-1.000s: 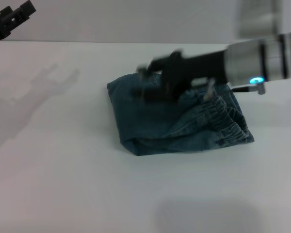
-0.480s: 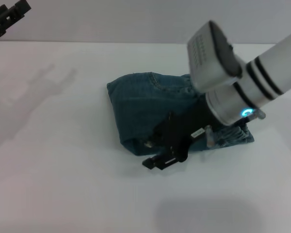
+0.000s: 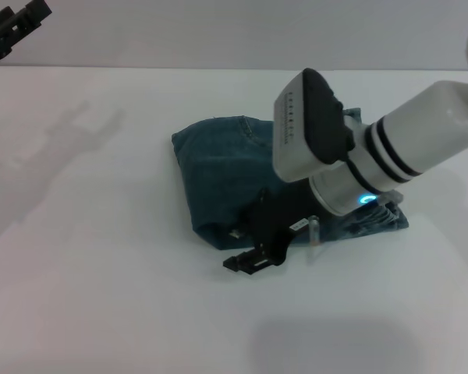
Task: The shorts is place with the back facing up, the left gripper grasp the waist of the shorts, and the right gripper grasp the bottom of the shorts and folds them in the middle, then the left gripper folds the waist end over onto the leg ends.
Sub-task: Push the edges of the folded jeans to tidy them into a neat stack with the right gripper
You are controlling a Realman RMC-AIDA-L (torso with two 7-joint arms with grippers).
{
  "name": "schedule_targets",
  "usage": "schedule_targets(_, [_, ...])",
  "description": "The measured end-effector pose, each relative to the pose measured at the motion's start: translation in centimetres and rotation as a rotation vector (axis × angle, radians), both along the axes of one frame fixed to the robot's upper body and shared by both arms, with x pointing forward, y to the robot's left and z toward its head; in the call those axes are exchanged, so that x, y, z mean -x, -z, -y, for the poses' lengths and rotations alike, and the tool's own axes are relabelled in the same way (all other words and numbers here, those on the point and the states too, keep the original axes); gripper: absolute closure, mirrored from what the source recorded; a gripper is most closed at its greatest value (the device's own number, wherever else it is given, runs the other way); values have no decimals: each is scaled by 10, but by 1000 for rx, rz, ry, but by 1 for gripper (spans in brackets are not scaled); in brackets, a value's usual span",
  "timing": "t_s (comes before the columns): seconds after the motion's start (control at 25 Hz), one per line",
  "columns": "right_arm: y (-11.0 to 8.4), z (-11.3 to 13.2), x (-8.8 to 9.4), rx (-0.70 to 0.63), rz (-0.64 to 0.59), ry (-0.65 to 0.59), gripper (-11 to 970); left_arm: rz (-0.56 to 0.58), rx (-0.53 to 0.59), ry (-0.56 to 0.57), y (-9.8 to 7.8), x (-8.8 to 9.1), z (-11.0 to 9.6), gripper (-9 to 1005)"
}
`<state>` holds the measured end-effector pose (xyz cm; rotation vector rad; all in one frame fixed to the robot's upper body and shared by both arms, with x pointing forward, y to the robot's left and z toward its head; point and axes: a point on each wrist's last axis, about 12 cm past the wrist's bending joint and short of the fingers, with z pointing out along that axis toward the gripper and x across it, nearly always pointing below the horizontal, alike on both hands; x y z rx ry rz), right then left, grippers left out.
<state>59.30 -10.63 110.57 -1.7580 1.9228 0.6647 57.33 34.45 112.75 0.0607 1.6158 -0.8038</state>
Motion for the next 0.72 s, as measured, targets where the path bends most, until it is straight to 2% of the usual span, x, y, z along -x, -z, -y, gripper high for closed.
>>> schedule_targets(0.4, [-3, -6, -14, -44, 111, 72, 425, -5, 1, -3, 3, 1, 0, 167])
schedule_targets(0.6, [-5, -6, -12, -49, 98, 57, 425, -4, 2, -8, 3, 1, -1, 167])
schedule_targets(0.72, [-10, -5, -3, -70, 39, -5, 425, -3, 1, -13, 2, 1, -3, 167])
